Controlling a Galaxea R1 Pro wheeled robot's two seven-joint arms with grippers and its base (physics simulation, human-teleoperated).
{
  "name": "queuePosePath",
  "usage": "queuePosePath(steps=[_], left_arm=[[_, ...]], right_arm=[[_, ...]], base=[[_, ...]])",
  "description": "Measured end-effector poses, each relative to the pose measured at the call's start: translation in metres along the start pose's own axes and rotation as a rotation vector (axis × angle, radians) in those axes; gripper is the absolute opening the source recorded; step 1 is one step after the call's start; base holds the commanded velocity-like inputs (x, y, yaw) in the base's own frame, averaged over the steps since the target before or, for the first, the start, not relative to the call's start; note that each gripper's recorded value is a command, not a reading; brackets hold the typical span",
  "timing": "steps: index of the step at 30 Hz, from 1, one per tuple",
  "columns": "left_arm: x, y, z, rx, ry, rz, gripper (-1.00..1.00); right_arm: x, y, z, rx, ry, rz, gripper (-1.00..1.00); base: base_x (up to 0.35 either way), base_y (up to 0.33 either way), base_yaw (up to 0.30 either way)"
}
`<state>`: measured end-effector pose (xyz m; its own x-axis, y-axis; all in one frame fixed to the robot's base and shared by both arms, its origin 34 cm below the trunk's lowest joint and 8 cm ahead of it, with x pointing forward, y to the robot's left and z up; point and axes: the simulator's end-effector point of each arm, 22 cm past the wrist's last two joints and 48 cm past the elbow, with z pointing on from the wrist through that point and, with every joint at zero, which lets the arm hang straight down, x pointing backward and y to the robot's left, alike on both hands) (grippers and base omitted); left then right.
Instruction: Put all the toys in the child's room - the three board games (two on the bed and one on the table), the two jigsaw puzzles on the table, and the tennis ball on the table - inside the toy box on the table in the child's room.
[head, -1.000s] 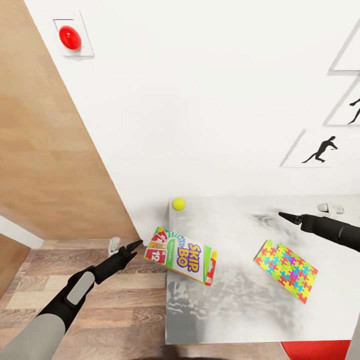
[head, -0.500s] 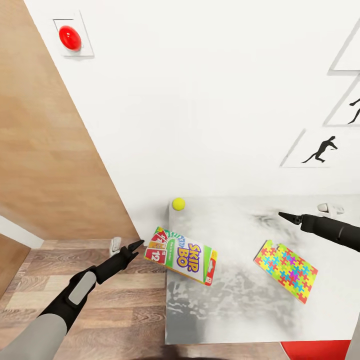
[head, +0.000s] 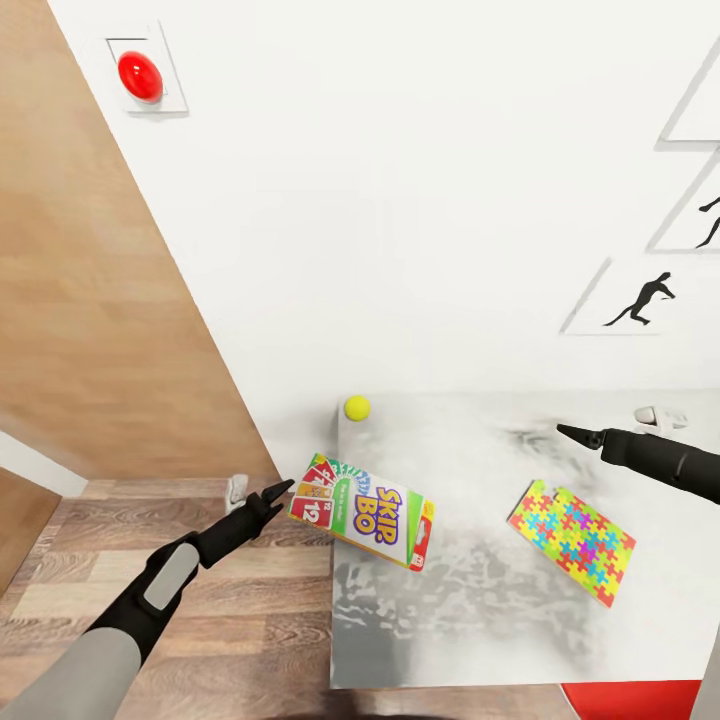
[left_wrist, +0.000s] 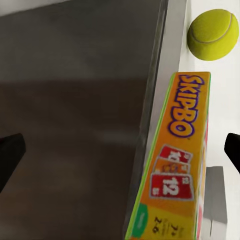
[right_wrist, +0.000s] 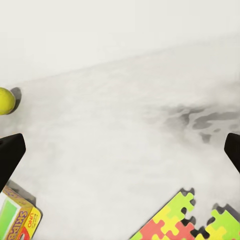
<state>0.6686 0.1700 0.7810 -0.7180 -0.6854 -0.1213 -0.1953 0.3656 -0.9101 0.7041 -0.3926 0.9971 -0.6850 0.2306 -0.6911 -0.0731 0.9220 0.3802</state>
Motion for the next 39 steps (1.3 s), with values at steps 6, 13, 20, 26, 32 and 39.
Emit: queuePosePath(steps=[6, 13, 20, 26, 32, 39], left_arm=[[0.001, -0.001, 0.000, 0.006, -0.002, 0.001, 1.00], [-0.001, -0.004, 0.000, 0.016, -0.016, 0.013, 1.00], [-0.002, -0.007, 0.000, 0.031, -0.024, 0.020, 1.00], [-0.002, -0.009, 0.000, 0.038, -0.027, 0.023, 1.00], [-0.001, -0.010, 0.001, 0.042, -0.028, 0.024, 1.00], [-0.001, -0.010, 0.001, 0.044, -0.028, 0.024, 1.00]], right_arm=[[0.000, 0.000, 0.000, 0.000, 0.000, 0.000, 1.00], [0.000, 0.000, 0.000, 0.000, 0.000, 0.000, 1.00], [0.000, 0.000, 0.000, 0.000, 0.000, 0.000, 1.00], [0.000, 0.000, 0.000, 0.001, 0.000, 0.000, 1.00], [0.000, 0.000, 0.000, 0.001, 0.000, 0.000, 1.00], [0.000, 0.000, 0.000, 0.002, 0.001, 0.000, 1.00]], base=[[0.000, 0.000, 0.000], [0.000, 0.000, 0.000], [-0.023, 0.000, 0.000], [-0.129, 0.000, 0.000], [-0.081, 0.000, 0.000], [-0.033, 0.000, 0.000]])
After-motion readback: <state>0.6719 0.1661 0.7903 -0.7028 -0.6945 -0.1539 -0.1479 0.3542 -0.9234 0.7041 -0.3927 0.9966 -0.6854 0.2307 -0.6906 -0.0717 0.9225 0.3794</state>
